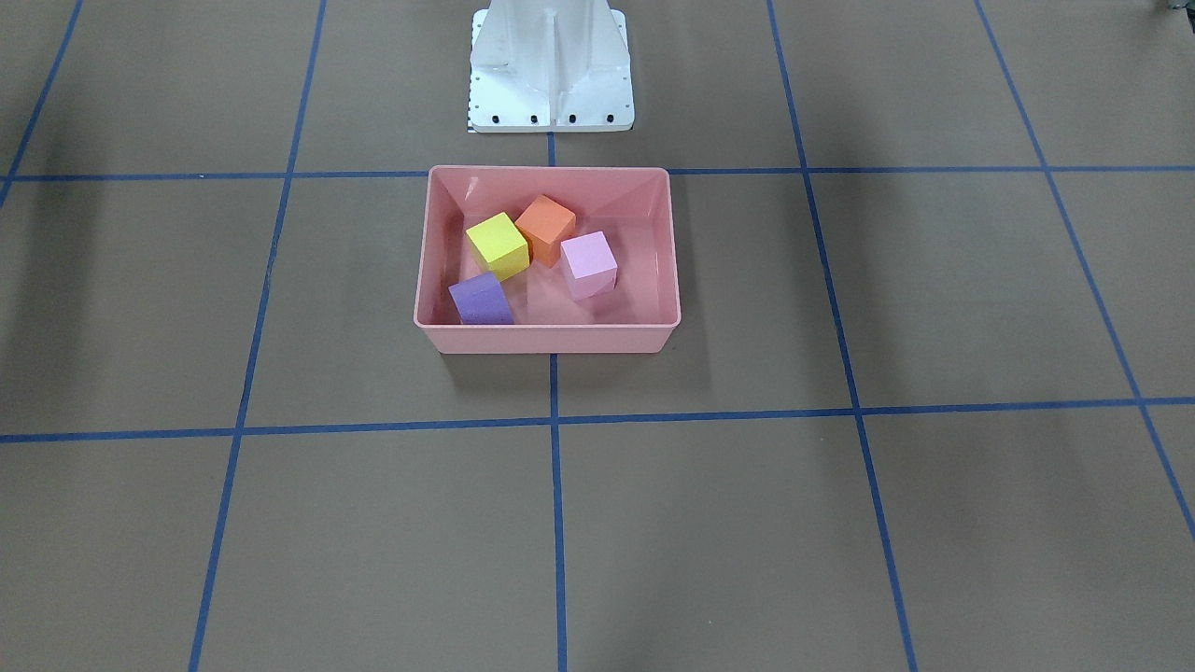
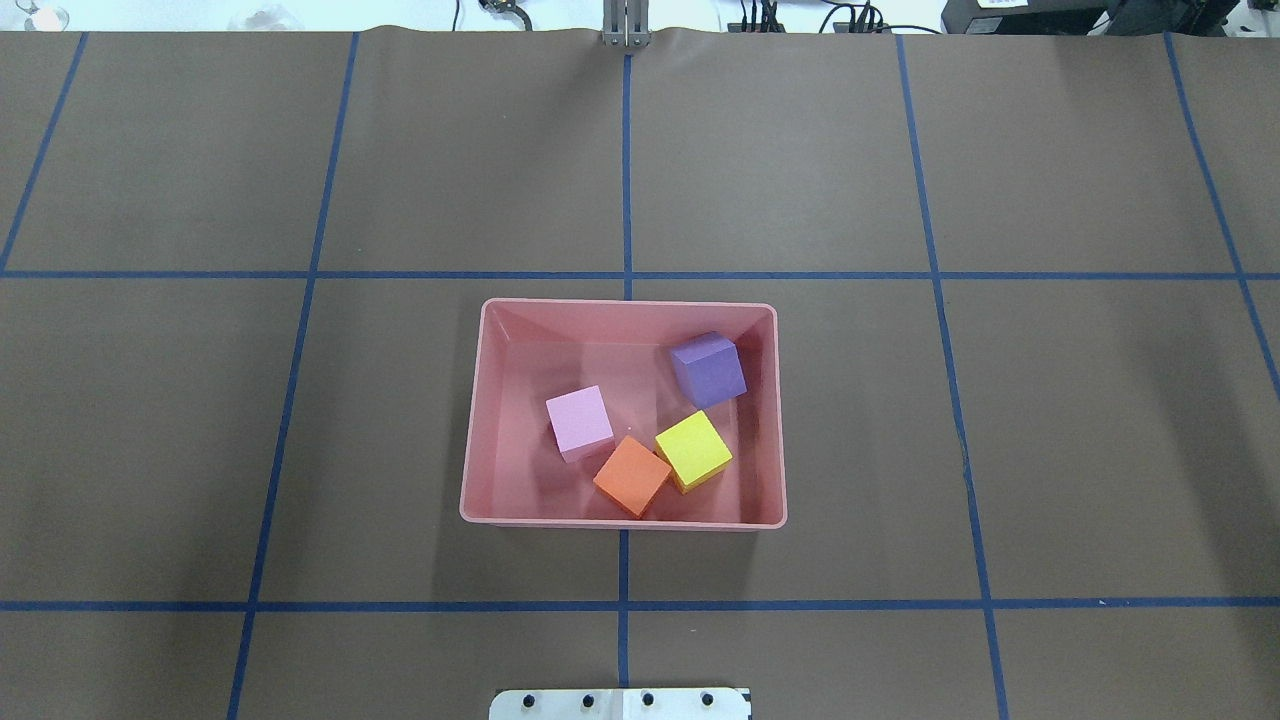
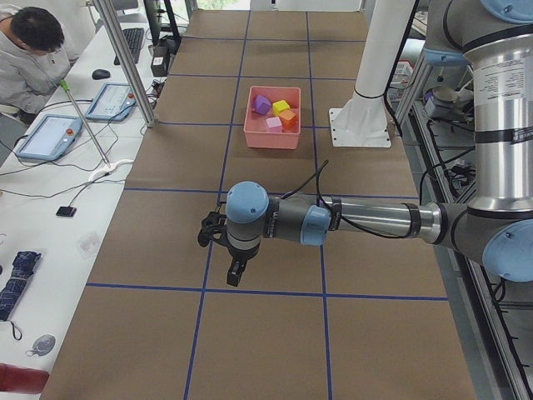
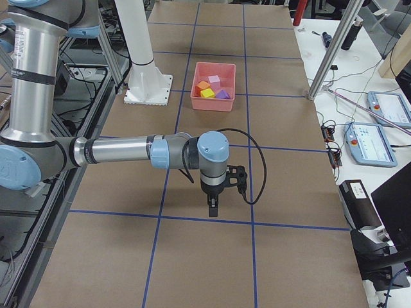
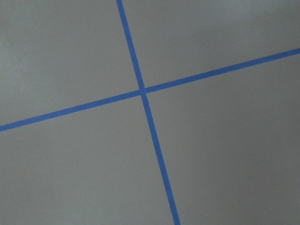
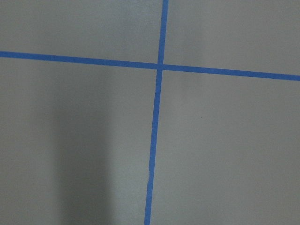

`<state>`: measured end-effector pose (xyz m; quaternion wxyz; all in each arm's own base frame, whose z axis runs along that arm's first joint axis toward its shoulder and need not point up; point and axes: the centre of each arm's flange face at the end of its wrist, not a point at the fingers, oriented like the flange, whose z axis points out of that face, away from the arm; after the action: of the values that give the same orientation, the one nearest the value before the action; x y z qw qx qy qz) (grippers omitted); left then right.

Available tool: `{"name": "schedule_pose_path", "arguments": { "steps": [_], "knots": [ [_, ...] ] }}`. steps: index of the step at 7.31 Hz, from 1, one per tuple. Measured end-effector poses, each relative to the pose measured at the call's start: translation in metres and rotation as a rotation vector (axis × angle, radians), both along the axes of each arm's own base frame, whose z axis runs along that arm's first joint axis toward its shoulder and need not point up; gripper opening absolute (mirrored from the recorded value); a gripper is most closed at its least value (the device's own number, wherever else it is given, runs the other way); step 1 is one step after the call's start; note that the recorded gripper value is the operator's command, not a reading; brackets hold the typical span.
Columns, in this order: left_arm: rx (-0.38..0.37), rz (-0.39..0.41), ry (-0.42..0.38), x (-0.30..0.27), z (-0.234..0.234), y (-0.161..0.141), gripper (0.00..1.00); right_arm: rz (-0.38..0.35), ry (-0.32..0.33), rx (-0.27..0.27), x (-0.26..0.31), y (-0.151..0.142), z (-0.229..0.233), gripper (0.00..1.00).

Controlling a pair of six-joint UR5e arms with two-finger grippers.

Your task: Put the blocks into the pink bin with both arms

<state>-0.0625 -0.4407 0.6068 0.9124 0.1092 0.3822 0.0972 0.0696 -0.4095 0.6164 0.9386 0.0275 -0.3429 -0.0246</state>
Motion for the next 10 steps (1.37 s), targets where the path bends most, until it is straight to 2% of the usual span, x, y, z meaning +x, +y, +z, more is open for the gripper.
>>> {"name": "schedule_pose_path", "arguments": {
  "steps": [10],
  "knots": [
    [-0.015,0.0,-0.005,0.0002,0.0075,0.0028,1.0,0.012,-0.001,-0.009,0.0039,0.0136,0.0132,1.0]
  ]
}}
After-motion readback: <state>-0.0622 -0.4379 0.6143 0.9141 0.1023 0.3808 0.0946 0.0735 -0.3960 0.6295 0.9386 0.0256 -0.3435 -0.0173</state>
